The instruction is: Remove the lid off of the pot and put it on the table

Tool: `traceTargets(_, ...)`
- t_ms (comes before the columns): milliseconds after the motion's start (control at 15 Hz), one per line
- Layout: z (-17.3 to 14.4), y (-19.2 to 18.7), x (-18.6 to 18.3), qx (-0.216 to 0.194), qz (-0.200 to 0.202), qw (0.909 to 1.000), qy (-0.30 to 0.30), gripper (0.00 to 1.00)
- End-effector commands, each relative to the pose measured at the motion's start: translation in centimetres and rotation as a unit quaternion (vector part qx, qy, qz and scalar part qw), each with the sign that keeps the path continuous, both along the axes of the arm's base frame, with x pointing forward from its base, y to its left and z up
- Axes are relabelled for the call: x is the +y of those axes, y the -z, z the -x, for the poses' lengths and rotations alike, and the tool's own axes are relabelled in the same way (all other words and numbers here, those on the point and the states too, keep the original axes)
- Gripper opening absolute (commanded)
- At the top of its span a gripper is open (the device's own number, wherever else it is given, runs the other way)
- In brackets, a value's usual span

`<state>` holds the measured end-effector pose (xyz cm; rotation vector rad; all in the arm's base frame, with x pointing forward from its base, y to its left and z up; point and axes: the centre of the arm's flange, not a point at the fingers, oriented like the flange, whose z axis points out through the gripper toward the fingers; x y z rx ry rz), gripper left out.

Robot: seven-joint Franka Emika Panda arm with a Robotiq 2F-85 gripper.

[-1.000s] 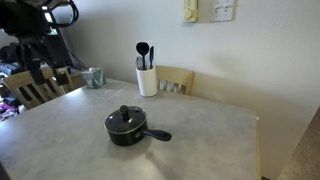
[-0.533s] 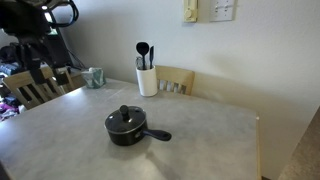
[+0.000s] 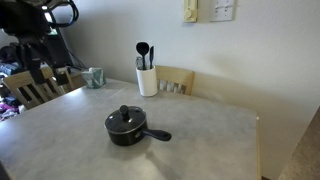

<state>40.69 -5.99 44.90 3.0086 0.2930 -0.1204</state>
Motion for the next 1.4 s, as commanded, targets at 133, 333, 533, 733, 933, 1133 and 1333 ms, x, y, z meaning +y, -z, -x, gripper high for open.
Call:
traceTargets(133,0.0,0.0,0.0,0.0,0.0,1.0,0.0,1.0)
traceTargets(333,1.9,0.0,1.6,-0.018,-0.001,0.9998,0.013,1.0)
traceTargets(533,2.3,0.5,2.6,-0.072,-0.011,0.9973,0.008,1.0)
traceTargets(733,1.9,1.8,2.2,-0.115,-0.005,0.9933,0.006,1.0)
traceTargets(933,1.4,4.0,1.0,-0.139,-0.023,0.99,0.001,1.0)
traceTargets(1133,1.6,3.2,1.2,-0.144,-0.019,0.9894,0.013,1.0)
traceTargets(1333,1.6,3.7,0.7,-0.149,-0.021,0.9884,0.019,1.0)
